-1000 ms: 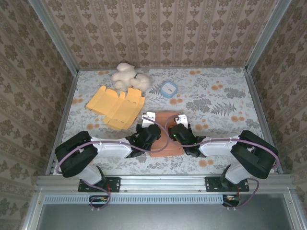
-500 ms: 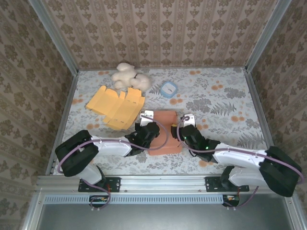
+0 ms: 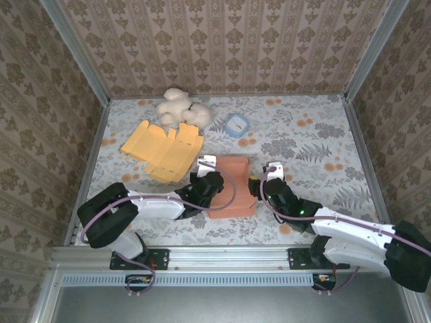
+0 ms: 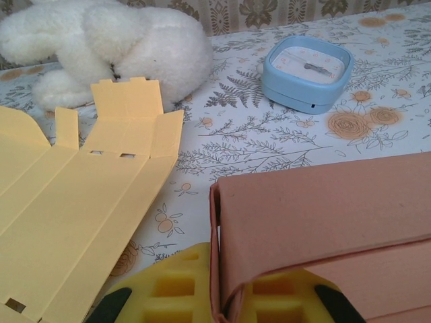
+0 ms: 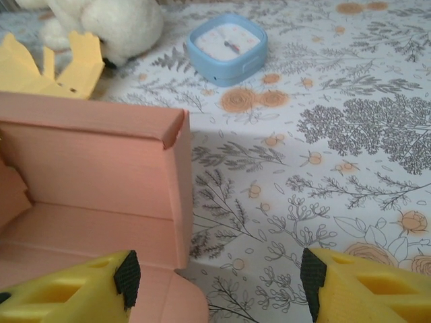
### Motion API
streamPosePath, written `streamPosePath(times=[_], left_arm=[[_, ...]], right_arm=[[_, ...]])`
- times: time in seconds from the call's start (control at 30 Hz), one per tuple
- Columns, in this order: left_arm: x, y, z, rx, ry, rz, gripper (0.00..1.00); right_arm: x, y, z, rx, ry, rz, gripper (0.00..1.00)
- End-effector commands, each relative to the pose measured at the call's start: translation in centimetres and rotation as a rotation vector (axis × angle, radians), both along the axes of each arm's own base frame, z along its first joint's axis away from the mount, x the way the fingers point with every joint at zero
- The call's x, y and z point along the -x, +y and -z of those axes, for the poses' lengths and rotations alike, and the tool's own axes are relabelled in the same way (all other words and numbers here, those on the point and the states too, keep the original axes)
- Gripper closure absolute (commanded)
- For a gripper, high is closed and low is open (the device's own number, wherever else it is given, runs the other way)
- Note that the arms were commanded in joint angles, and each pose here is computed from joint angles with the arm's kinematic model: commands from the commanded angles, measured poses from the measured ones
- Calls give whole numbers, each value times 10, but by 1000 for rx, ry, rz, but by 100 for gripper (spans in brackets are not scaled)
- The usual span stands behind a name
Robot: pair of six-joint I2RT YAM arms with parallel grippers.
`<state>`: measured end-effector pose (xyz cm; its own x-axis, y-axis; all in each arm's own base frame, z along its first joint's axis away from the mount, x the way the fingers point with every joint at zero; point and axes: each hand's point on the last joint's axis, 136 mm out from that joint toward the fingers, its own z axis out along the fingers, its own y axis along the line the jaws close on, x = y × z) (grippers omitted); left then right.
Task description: Fold the paper box
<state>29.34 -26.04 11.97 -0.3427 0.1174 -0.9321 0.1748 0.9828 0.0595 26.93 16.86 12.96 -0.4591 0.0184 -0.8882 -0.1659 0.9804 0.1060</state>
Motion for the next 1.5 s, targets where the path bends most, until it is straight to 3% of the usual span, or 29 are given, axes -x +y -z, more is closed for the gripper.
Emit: streamPosePath(times=[0.0,0.23,0.47,0.67,0.8,0.87,0.97,1.07,1.13,1.27,1.47], left_arm=[[-1,0,1,22,7,-3,100],[0,-2,2,26,12,6,100],[1,1,3,29,13,3,100],[1,6,5,31,12,-2,100],[1,7,4,38,12,-4,100],[1,8,4,39,12,-4,100],[1,7,3,41,11,-6,100],[1,7,4,36,13,-6,100],[0,7,6,32,15,-9,100],[0,7,6,38,16,-7,100],[1,7,4,45,16,-5,100]], right_arm=[[-13,14,-9,12,-33,-23,33],[-39,44,-3,27,-51,-43,34],[-59,33,13,133,-49,89,41],[-60,3,21,231,-53,227,57],[-60,-2,27,272,-43,252,72],[-60,-1,30,283,-29,254,75],[-61,-1,29,285,-31,265,72],[-58,22,36,200,8,145,52],[-53,34,42,151,42,74,45],[-42,50,62,109,112,-21,44],[-43,36,82,163,128,37,46]])
